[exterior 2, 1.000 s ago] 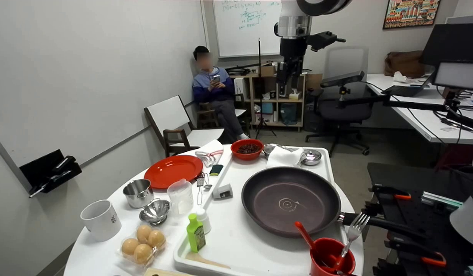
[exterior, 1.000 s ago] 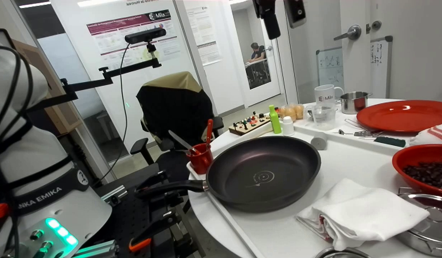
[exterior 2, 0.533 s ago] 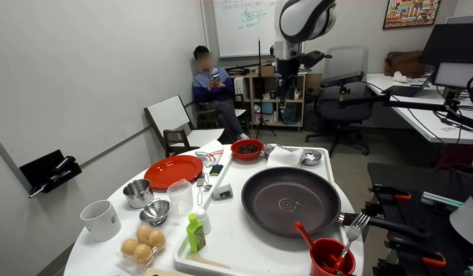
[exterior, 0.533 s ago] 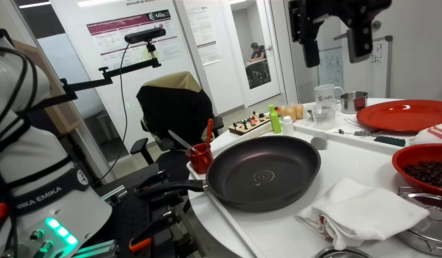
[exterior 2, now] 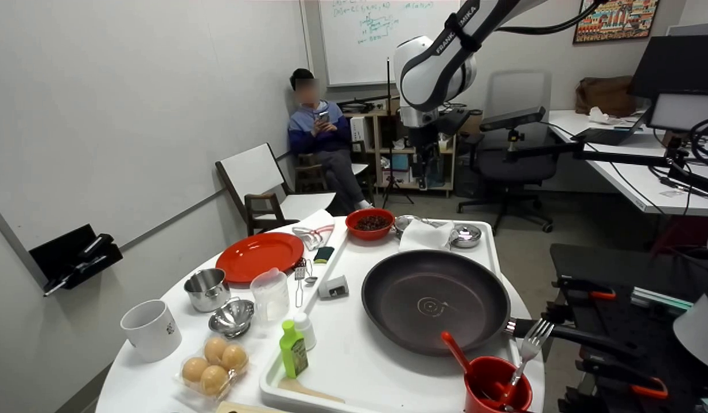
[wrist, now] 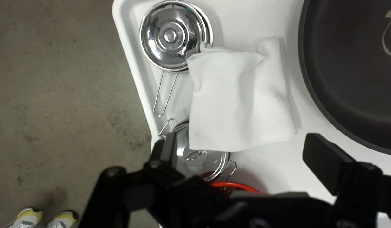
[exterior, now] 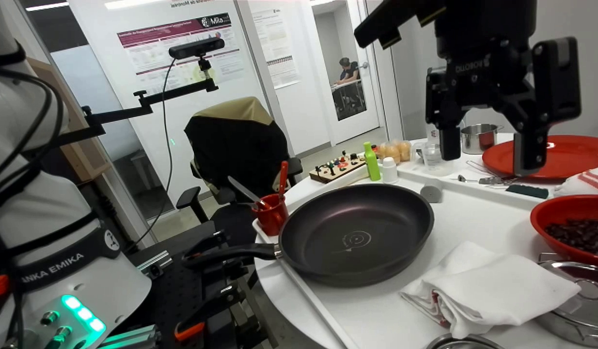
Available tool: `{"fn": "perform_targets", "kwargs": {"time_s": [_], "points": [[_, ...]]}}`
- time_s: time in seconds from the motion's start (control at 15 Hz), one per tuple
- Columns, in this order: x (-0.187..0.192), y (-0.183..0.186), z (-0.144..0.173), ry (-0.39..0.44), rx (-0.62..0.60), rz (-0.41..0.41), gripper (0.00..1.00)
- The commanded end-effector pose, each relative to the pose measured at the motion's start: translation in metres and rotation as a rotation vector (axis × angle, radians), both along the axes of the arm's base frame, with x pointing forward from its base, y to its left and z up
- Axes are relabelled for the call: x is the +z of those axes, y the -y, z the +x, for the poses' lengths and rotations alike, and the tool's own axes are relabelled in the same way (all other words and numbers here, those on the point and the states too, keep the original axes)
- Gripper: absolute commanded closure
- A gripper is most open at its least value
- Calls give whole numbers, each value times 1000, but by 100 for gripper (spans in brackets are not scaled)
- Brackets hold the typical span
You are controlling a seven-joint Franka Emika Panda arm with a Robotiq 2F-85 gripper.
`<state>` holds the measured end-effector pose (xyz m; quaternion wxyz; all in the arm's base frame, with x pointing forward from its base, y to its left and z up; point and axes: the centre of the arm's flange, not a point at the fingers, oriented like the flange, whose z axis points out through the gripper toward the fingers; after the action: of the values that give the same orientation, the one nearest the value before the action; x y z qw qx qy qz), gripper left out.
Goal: Get the white kitchen towel from the table and use it to wipe the black pan
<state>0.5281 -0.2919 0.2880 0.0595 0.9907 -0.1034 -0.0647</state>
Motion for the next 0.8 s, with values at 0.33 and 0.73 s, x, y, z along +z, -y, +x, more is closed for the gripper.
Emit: {"fn": "perform_targets", "kwargs": {"time_s": [0.33,0.73], "points": [[-26,9,5,-22,-2,-60,0],[-23,11,7,-12,-14,-74,0]]}}
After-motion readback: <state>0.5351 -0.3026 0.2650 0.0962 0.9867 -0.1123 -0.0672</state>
